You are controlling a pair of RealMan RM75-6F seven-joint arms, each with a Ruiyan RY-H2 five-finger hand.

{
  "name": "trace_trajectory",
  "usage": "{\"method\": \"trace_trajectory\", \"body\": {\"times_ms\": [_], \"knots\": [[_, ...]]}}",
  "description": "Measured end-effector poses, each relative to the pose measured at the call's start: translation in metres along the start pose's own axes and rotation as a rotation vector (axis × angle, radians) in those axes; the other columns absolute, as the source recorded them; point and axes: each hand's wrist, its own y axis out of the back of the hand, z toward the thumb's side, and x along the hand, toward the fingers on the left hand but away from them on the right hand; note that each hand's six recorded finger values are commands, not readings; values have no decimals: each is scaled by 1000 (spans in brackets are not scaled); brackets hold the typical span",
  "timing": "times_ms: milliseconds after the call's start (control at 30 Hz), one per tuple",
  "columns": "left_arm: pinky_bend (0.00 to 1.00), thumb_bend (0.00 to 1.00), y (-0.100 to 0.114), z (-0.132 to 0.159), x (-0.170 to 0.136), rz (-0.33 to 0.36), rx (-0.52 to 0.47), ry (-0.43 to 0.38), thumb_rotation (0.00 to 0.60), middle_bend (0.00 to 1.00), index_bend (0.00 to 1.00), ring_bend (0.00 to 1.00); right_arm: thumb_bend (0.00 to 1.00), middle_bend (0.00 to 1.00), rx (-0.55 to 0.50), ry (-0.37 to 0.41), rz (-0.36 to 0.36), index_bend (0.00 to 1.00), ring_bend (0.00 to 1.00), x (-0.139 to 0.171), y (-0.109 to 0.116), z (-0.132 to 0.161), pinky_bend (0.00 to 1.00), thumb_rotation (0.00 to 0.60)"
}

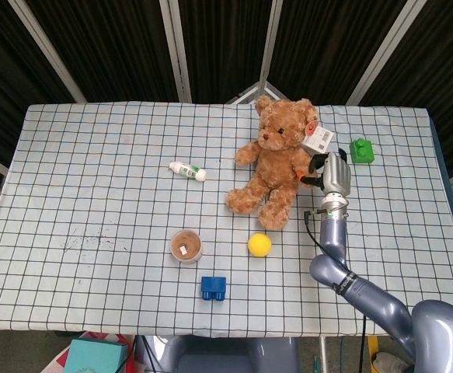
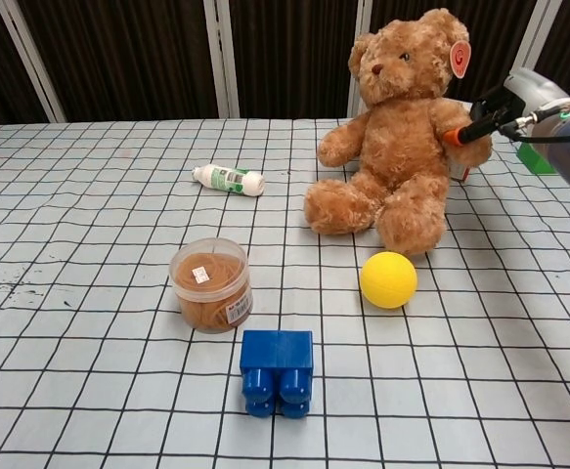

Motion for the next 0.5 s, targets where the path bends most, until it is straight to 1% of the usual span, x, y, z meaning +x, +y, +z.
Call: {"method": "trace_trajectory", "body": {"times_ms": [67,167,367,400,433,500], "knots": [[136,175,0,0,0,0,0,-1,600,62,220,12,501,648,0,-20,11,807,478,0,-3,-7,34,600],[136,175,0,0,0,2,0,0,600,62,220,12,501,649,0,-29,12,807,478,-2,-3,-11,35,600],[136,174,-1,0,1,-2,3,0,600,62,220,12,500,648,-2,7,-7,797,478,-2,4,3,34,600],[136,174,-1,0,1,-3,3,0,600,62,220,12,500,647,-2,11,-6,780,477,-2,4,4,35,600],[136,174,-1,0,1,-2,3,0,600,62,220,12,498,633,-1,13,-4,736,471,-2,4,5,34,600],[136,174,-1,0,1,-2,3,0,600,62,220,12,457,569,9,14,2,615,442,-1,3,5,33,600]]}}
